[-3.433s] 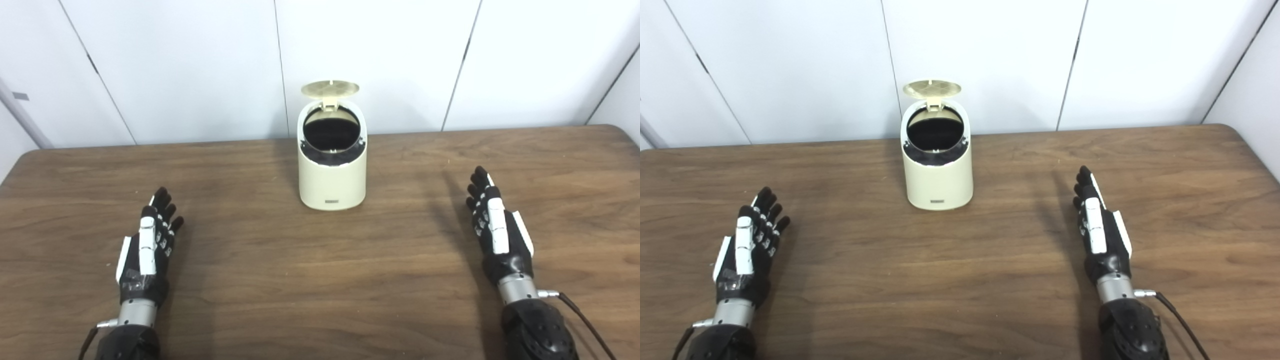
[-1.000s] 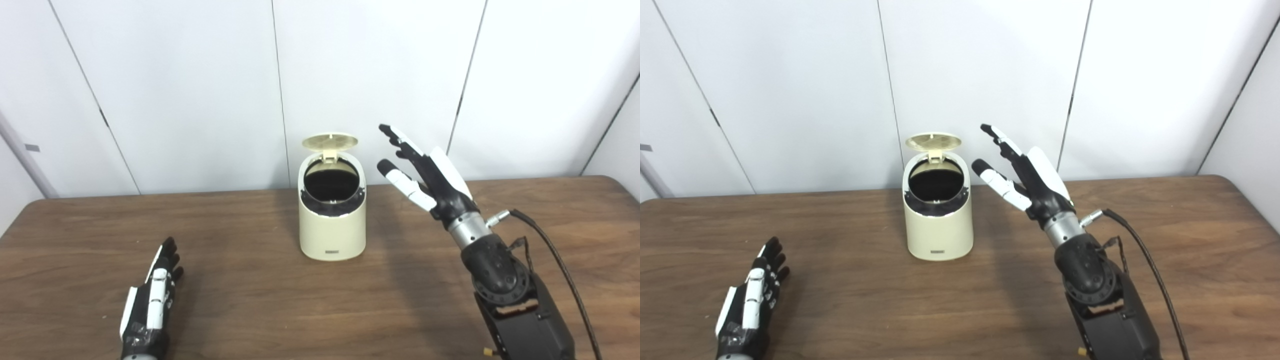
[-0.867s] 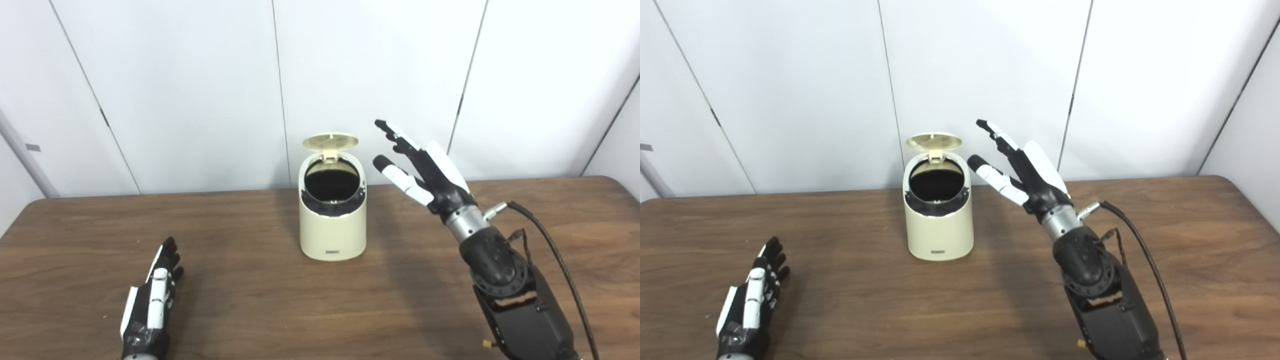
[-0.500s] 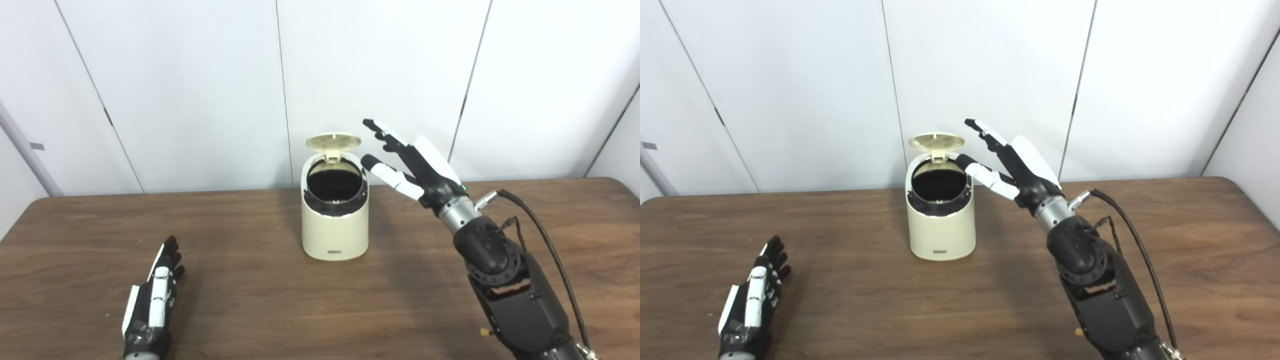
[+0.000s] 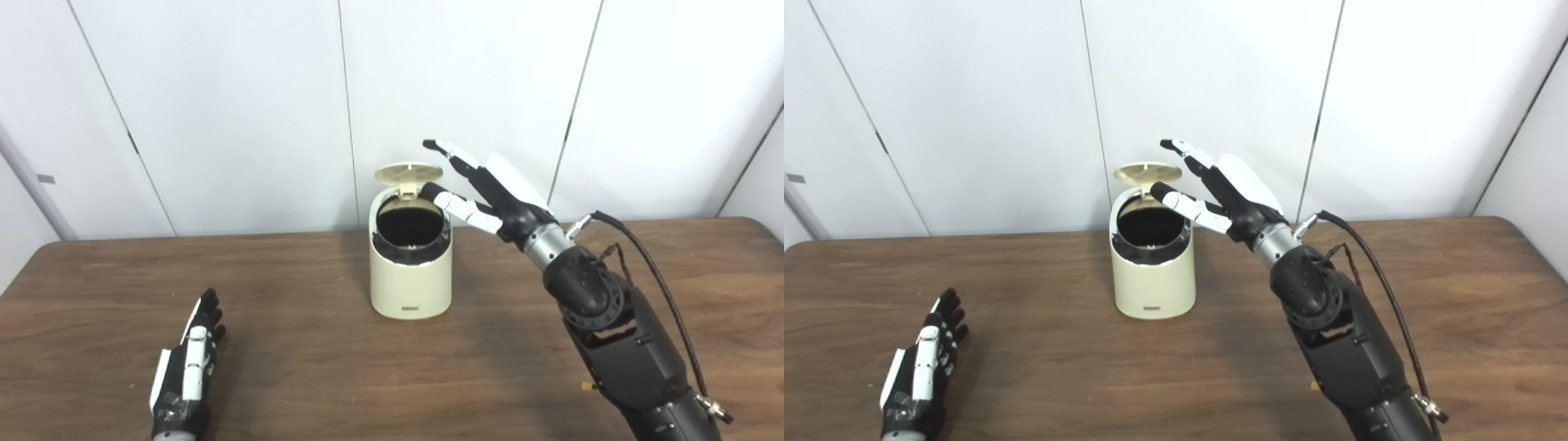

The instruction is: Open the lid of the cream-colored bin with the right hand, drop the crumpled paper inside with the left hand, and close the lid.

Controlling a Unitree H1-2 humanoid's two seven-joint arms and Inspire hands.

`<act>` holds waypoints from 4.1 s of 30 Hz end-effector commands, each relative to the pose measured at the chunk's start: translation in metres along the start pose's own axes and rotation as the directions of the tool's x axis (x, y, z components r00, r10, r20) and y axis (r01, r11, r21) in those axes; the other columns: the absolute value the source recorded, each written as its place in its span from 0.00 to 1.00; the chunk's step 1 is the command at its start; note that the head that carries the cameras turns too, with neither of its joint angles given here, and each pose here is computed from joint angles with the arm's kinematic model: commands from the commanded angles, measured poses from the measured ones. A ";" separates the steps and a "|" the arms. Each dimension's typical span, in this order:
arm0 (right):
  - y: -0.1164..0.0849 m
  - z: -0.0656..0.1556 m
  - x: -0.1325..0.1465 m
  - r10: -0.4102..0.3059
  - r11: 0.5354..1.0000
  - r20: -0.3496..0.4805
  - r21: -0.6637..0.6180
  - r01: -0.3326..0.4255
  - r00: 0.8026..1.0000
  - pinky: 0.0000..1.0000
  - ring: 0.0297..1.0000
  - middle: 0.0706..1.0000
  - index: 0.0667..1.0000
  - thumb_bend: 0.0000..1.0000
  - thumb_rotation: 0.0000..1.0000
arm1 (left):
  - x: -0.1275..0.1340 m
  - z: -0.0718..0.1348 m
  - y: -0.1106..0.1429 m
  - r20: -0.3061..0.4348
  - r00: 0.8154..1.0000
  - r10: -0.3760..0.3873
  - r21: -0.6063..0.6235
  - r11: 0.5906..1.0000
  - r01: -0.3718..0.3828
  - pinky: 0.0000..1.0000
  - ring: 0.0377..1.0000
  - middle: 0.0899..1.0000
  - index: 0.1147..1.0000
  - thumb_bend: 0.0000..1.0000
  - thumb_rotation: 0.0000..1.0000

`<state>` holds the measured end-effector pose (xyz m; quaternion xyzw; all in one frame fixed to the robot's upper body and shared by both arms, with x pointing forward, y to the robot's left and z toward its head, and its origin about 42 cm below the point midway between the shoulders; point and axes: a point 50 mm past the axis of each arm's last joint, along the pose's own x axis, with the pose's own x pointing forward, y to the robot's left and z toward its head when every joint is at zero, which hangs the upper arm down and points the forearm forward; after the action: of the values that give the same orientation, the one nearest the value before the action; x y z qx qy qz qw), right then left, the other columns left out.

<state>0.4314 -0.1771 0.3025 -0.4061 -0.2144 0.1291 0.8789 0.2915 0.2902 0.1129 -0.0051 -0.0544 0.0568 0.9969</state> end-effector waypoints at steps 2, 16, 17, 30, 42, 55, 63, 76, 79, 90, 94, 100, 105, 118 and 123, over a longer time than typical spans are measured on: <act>-0.022 0.020 0.017 -0.029 0.997 0.087 -0.074 0.036 0.996 0.93 0.98 0.97 0.92 0.52 1.00 | -0.008 -0.015 -0.008 -0.019 1.000 0.002 -0.030 1.000 -0.002 1.00 1.00 1.00 1.00 0.40 1.00; -0.021 0.022 0.019 0.037 0.989 0.080 -0.148 -0.024 0.996 0.93 1.00 0.97 0.91 0.57 1.00 | -0.011 -0.016 -0.009 -0.021 1.000 -0.002 -0.035 0.999 0.002 1.00 1.00 1.00 1.00 0.40 1.00; -0.021 0.021 0.018 0.042 0.988 0.080 -0.150 -0.029 0.996 0.93 1.00 0.96 0.91 0.57 1.00 | -0.011 -0.017 -0.009 -0.022 1.000 -0.002 -0.033 0.999 0.001 1.00 1.00 1.00 1.00 0.40 1.00; -0.013 0.014 0.005 0.087 0.982 0.065 -0.173 -0.075 0.994 0.93 1.00 0.95 0.90 0.62 1.00 | -0.009 -0.016 -0.009 -0.018 1.000 0.006 -0.026 1.000 -0.006 1.00 1.00 1.00 1.00 0.40 1.00; -0.004 0.011 -0.012 0.126 0.973 0.039 -0.200 -0.116 0.991 0.94 1.00 0.97 0.90 0.59 1.00 | -0.009 -0.015 -0.010 -0.020 1.000 0.006 -0.026 1.000 -0.006 1.00 1.00 1.00 0.99 0.39 1.00; 0.008 0.008 -0.026 0.173 0.955 0.018 -0.249 -0.163 0.985 0.97 1.00 0.99 0.91 0.60 1.00 | -0.009 -0.015 -0.011 -0.020 1.000 0.009 -0.025 1.000 -0.009 1.00 1.00 1.00 0.99 0.39 1.00; 0.015 0.007 -0.031 0.211 0.936 -0.007 -0.285 -0.205 0.977 1.00 1.00 1.00 0.91 0.60 1.00 | -0.010 -0.015 -0.011 -0.016 1.000 0.010 -0.023 1.000 -0.011 1.00 1.00 1.00 0.99 0.37 1.00; 0.026 0.004 -0.042 0.235 0.914 0.015 -0.344 -0.216 0.972 1.00 1.00 1.00 0.90 0.57 1.00 | -0.009 -0.014 -0.012 -0.018 1.000 0.014 -0.026 1.000 -0.014 1.00 1.00 1.00 1.00 0.36 0.97; 0.028 0.004 -0.044 0.238 0.908 0.015 -0.357 -0.217 0.971 1.00 1.00 1.00 0.88 0.58 1.00 | -0.009 -0.014 -0.013 -0.015 1.000 0.015 -0.025 1.000 -0.016 1.00 1.00 1.00 1.00 0.36 0.96; 0.035 0.002 -0.051 0.248 0.911 0.009 -0.343 -0.230 0.969 1.00 1.00 1.00 0.86 0.59 1.00 | -0.007 -0.013 -0.011 -0.010 1.000 0.011 -0.025 1.000 -0.011 1.00 1.00 1.00 1.00 0.38 0.93; 0.036 -0.001 -0.052 0.250 0.913 0.003 -0.333 -0.235 0.968 1.00 1.00 1.00 0.86 0.59 1.00 | -0.008 -0.012 -0.012 -0.010 1.000 0.012 -0.026 1.000 -0.012 1.00 1.00 1.00 1.00 0.38 0.93; 0.037 -0.003 -0.052 0.253 0.911 -0.009 -0.333 -0.241 0.967 1.00 1.00 1.00 0.86 0.59 1.00 | -0.008 -0.011 -0.013 -0.011 1.000 0.011 -0.024 1.000 -0.011 1.00 1.00 1.00 1.00 0.39 0.94; 0.038 -0.004 -0.053 0.259 0.910 -0.023 -0.328 -0.252 0.966 1.00 1.00 0.99 0.86 0.60 1.00 | -0.008 -0.009 -0.014 -0.014 1.000 0.017 -0.030 0.999 -0.017 1.00 1.00 1.00 0.99 0.37 0.95; 0.041 -0.012 -0.051 0.270 0.906 -0.051 -0.324 -0.272 0.961 0.96 1.00 0.94 0.85 0.57 1.00 | -0.010 -0.010 -0.013 -0.012 1.000 0.027 -0.028 0.999 -0.028 1.00 1.00 1.00 0.99 0.40 0.97; 0.043 -0.015 -0.050 0.277 0.905 -0.057 -0.319 -0.281 0.959 0.99 1.00 0.93 0.85 0.58 1.00 | -0.010 -0.011 -0.012 -0.011 1.000 0.027 -0.021 0.999 -0.027 1.00 1.00 1.00 0.99 0.39 0.98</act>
<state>0.3894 -0.1783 0.2566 -0.5643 -0.1917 0.1934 0.7794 0.2924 0.2856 0.1134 -0.0072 -0.0637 0.0713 0.9954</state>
